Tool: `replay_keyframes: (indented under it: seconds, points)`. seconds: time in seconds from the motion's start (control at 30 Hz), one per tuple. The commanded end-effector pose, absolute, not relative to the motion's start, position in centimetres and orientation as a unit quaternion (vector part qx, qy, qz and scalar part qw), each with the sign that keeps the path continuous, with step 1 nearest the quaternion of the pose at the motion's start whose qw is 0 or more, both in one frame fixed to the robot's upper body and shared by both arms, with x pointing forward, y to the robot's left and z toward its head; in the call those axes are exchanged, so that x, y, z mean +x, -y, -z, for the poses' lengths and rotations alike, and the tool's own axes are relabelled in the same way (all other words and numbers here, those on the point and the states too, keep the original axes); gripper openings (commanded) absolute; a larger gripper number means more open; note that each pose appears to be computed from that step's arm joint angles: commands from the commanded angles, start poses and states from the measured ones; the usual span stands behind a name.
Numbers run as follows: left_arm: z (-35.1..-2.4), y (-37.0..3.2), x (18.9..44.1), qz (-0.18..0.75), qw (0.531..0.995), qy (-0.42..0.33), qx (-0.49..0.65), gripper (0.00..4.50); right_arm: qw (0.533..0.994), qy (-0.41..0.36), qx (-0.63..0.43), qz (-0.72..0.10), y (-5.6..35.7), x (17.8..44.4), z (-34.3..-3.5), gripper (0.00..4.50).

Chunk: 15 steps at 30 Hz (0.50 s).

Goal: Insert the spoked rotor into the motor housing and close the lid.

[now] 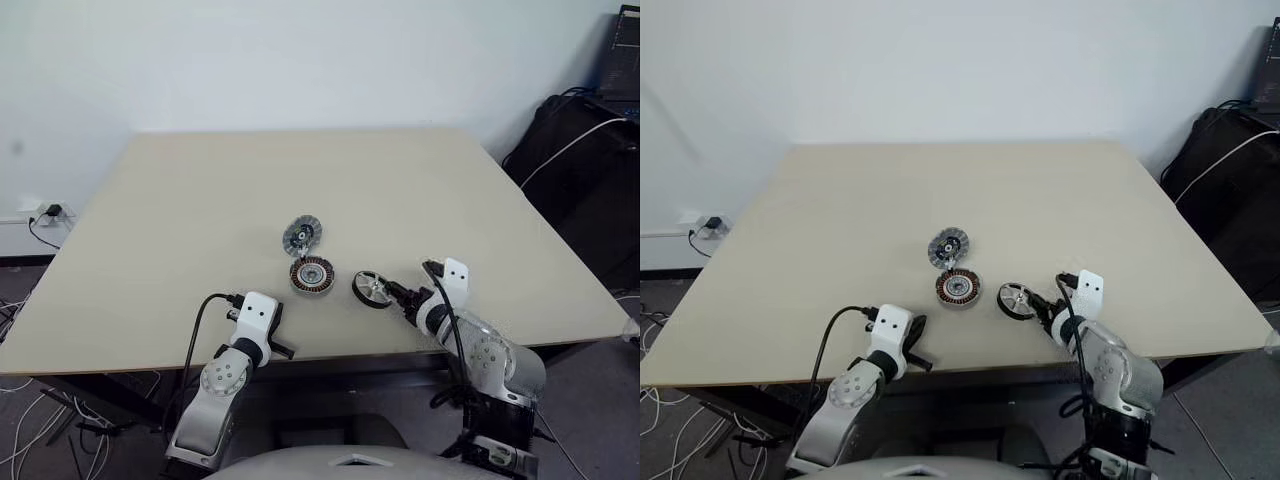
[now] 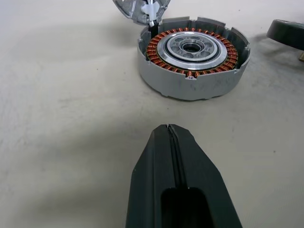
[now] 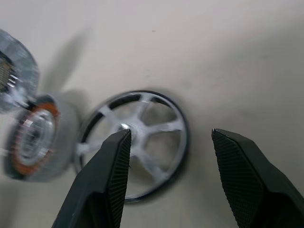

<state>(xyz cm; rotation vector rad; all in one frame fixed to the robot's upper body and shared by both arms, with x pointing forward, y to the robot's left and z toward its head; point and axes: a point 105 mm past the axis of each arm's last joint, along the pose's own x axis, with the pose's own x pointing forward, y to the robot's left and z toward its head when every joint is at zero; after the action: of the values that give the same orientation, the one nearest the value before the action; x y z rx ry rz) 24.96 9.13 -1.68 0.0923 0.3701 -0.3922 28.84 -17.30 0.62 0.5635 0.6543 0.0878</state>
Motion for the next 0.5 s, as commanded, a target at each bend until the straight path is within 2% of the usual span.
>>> replay_keyframes:
  seconds: [0.03,0.5]
  points:
    - [0.16,-9.09,25.46,0.19,0.968,-0.154,0.047,0.0,0.9,-0.308,0.303,-0.051,17.01,29.65,-1.32,2.88]
    - [0.06,-9.32,25.54,0.181,0.971,-0.151,0.045,0.0,0.875,-0.33,0.351,-0.05,16.13,30.09,-0.57,2.88]
